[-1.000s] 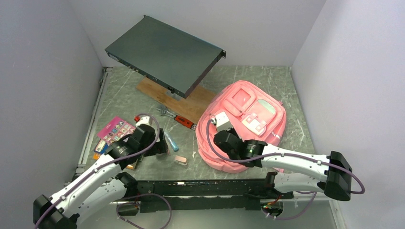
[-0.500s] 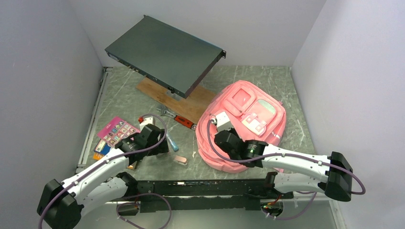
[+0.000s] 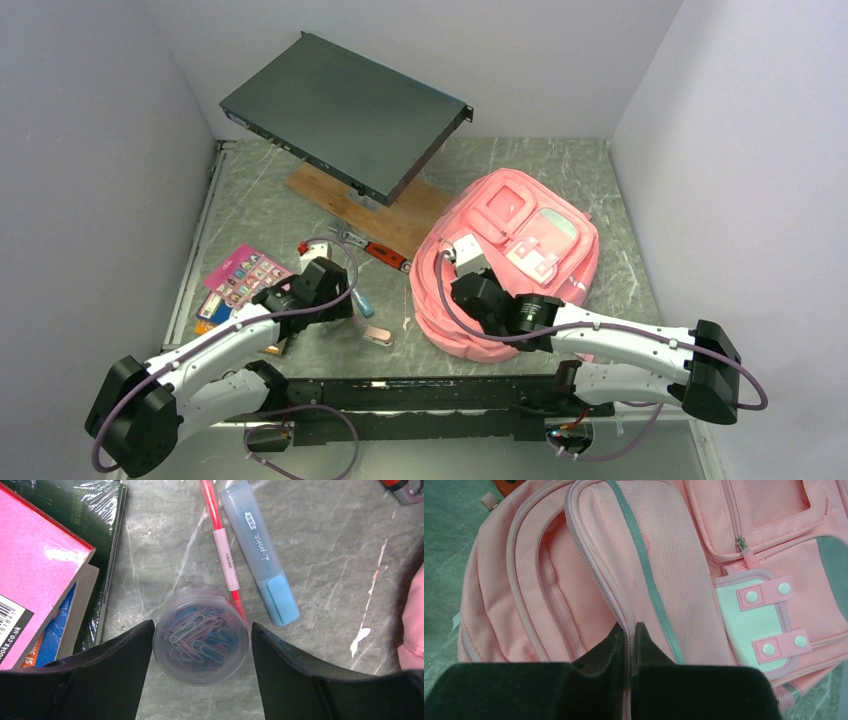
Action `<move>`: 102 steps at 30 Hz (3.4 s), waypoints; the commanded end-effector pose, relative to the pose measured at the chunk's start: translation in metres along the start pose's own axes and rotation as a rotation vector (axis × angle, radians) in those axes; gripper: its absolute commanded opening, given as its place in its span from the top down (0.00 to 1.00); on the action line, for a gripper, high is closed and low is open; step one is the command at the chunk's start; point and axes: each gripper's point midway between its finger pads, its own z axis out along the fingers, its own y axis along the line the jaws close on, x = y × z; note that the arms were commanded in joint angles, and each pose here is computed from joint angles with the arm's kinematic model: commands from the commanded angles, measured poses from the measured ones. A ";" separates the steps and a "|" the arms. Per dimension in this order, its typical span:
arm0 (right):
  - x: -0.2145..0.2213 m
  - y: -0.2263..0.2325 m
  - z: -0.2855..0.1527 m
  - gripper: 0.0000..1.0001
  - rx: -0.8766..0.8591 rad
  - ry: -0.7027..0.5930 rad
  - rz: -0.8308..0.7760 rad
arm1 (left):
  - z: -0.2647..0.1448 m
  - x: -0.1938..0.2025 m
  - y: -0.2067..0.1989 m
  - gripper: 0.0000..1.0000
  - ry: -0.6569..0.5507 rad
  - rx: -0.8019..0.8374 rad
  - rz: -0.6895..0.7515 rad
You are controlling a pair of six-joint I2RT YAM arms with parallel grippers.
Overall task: Pack the student bag
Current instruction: Pick up the stationery from the center of the board, then place the stationery in the student bag.
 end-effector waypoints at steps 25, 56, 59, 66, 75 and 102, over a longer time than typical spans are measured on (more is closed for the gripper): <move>-0.060 0.013 -0.019 1.00 -0.149 -0.102 0.238 | -0.134 -0.075 -0.167 0.56 -0.281 0.871 0.060; -0.084 -0.004 -0.037 1.00 -0.245 -0.149 0.472 | -0.067 -0.039 -0.316 0.45 -0.234 1.006 0.199; -0.085 -0.008 -0.038 1.00 -0.234 -0.155 0.473 | -0.063 -0.042 -0.317 0.43 -0.246 0.939 0.211; -0.083 -0.019 -0.035 1.00 -0.212 -0.155 0.470 | -0.043 -0.031 -0.322 0.18 -0.208 0.850 0.241; -0.084 -0.022 -0.036 1.00 -0.218 -0.156 0.470 | -0.073 -0.032 -0.302 0.00 -0.162 0.840 0.316; -0.088 -0.016 -0.044 1.00 -0.273 -0.159 0.512 | -0.076 0.009 -0.360 0.67 0.155 1.107 0.197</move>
